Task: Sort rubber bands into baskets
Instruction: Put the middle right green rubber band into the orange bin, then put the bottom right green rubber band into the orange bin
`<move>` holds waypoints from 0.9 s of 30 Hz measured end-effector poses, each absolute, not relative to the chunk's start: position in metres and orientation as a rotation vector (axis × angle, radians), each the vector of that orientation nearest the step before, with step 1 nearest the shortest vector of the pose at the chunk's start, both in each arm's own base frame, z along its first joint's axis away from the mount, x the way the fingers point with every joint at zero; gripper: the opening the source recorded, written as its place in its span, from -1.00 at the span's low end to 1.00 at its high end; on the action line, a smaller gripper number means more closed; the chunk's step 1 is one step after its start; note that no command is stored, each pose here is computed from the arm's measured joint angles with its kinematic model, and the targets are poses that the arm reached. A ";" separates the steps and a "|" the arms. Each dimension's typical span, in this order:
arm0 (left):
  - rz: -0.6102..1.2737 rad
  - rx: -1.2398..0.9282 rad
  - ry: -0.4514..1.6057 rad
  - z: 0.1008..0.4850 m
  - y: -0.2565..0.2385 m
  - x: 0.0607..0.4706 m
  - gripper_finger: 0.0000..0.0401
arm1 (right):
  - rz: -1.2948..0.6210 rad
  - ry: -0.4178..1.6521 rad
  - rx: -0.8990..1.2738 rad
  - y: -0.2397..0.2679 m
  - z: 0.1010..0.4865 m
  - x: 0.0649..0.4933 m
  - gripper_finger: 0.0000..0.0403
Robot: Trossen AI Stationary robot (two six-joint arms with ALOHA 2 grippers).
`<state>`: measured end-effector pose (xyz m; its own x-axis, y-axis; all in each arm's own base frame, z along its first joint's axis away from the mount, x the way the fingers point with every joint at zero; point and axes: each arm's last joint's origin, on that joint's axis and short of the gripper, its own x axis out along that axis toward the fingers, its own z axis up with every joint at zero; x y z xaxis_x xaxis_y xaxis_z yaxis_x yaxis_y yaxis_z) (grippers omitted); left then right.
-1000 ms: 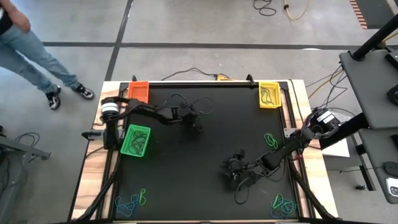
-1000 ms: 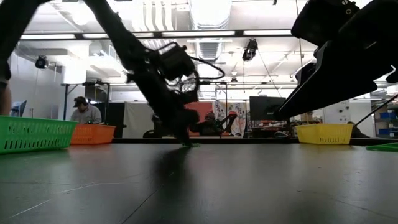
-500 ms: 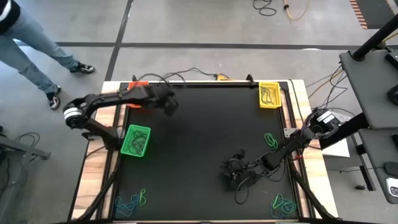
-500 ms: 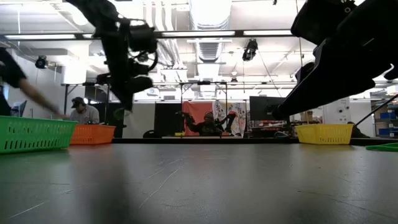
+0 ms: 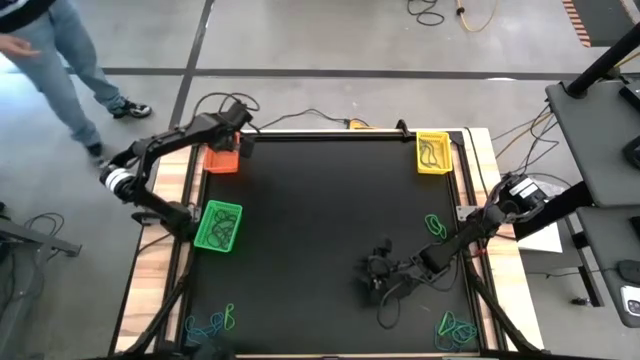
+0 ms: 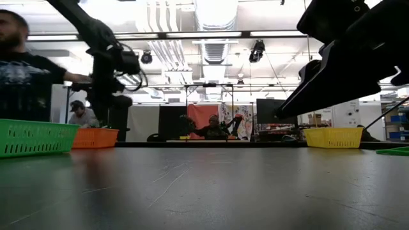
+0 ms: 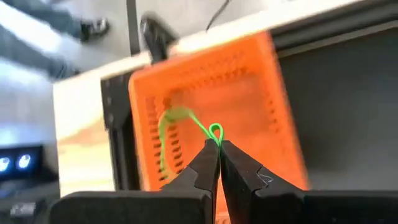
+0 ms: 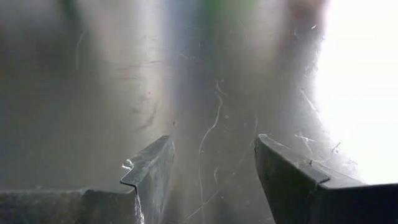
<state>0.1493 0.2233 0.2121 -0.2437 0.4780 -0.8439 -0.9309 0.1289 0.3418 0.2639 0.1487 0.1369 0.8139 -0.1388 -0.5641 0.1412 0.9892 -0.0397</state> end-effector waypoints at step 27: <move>1.401 -0.571 1.466 0.152 0.239 0.155 -0.50 | -0.170 0.605 0.043 0.146 0.136 0.265 0.08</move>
<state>0.1550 0.2389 0.1517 -0.3997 0.2863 -0.8708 -0.8568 0.2210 0.4660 0.2648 0.1459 0.1362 0.8090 -0.1464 -0.5693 0.1716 0.9851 -0.0095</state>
